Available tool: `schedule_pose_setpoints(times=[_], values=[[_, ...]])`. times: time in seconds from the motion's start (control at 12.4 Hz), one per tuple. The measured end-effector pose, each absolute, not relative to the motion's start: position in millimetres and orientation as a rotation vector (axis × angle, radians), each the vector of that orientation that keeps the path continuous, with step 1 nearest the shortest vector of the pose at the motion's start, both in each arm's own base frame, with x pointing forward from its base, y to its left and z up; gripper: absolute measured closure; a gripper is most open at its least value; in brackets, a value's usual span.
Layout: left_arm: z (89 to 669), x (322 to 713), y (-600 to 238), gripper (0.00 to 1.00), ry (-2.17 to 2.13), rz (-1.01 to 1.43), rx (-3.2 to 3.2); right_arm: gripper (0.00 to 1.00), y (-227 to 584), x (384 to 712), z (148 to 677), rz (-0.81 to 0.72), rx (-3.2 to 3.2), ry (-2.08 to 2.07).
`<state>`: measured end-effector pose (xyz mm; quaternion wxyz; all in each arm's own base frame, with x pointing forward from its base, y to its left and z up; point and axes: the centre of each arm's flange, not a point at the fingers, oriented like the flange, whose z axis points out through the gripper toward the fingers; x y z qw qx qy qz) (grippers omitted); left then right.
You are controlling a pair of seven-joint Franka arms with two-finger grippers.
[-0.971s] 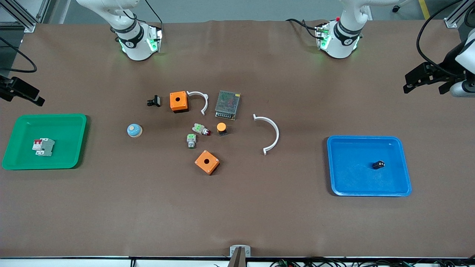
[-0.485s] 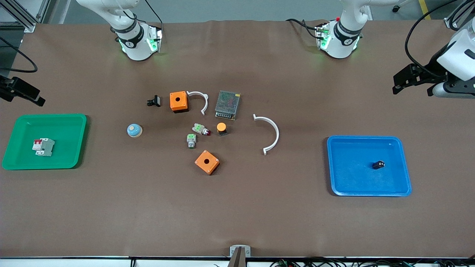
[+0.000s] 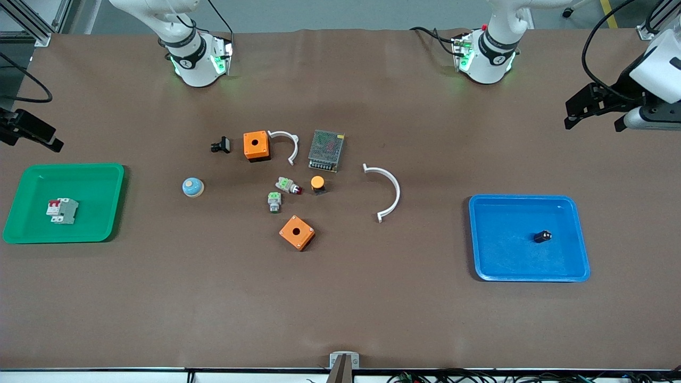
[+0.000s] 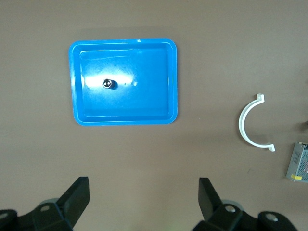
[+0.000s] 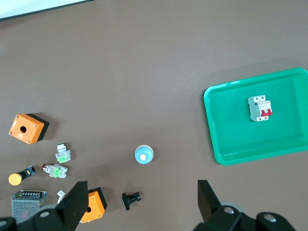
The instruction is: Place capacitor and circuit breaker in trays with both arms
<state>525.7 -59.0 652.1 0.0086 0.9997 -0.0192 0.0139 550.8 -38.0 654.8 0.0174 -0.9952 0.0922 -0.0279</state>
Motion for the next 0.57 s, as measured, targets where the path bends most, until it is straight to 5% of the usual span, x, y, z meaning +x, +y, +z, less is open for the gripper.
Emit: schedule_pose_setpoints(times=[0.57], values=[[671,524,-46,0.0,-0.014,0.033,3.138,0.0,-38,551,656,-0.092,-3.092,0.286]])
